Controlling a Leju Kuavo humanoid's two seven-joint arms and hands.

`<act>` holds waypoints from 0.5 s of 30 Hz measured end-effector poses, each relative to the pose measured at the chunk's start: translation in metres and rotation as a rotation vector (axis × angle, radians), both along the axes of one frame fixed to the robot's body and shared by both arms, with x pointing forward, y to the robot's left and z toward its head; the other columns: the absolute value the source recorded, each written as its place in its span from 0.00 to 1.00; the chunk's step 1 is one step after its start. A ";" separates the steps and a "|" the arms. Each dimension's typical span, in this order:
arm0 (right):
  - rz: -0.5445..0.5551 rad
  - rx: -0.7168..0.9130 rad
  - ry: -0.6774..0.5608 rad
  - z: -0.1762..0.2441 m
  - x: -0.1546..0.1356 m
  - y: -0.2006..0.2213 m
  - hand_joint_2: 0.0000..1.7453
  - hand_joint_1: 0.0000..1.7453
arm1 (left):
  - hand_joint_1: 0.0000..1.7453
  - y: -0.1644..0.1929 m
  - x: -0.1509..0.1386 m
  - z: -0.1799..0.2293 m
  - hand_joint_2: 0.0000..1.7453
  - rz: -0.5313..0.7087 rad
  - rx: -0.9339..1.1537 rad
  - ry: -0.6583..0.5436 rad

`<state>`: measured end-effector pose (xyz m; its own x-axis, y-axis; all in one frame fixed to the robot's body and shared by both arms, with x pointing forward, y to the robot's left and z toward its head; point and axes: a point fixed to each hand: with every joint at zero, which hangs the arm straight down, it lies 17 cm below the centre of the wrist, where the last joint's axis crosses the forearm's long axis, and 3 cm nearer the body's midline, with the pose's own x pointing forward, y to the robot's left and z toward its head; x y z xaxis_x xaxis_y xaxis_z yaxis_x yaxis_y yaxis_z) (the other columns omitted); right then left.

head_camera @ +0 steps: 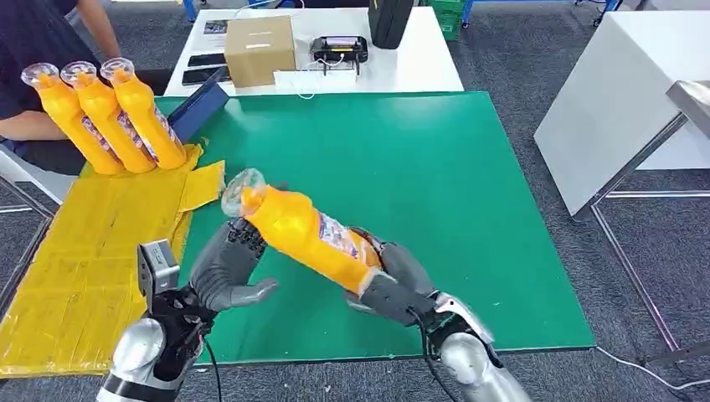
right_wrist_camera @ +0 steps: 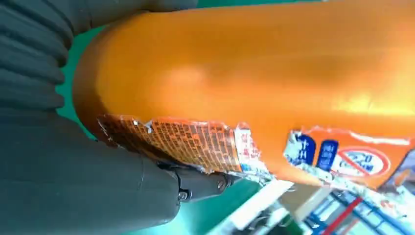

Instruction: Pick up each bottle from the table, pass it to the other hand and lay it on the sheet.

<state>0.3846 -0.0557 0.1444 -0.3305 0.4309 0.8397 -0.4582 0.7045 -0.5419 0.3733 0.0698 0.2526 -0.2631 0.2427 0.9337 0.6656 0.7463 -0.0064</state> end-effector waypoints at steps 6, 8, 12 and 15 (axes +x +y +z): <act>0.067 -0.086 -0.054 0.000 -0.010 0.025 1.00 1.00 | 0.00 -0.001 -0.002 0.000 1.00 -0.052 -0.076 0.075; 0.088 -0.107 -0.066 -0.001 -0.013 0.031 1.00 1.00 | 0.00 -0.001 -0.001 -0.003 1.00 -0.055 -0.081 0.088; 0.143 -0.141 -0.093 0.000 -0.021 0.046 1.00 1.00 | 0.00 -0.004 -0.001 -0.007 1.00 -0.064 -0.082 0.106; 0.169 -0.158 -0.111 0.002 -0.024 0.052 1.00 1.00 | 0.00 -0.004 -0.002 -0.008 1.00 -0.072 -0.090 0.114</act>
<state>0.3611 -0.0035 0.1463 -0.4955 0.4845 0.7210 -0.4935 0.5260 -0.6926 0.3716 0.0654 0.2443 -0.1360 0.3408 0.9303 0.7082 0.6900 -0.1492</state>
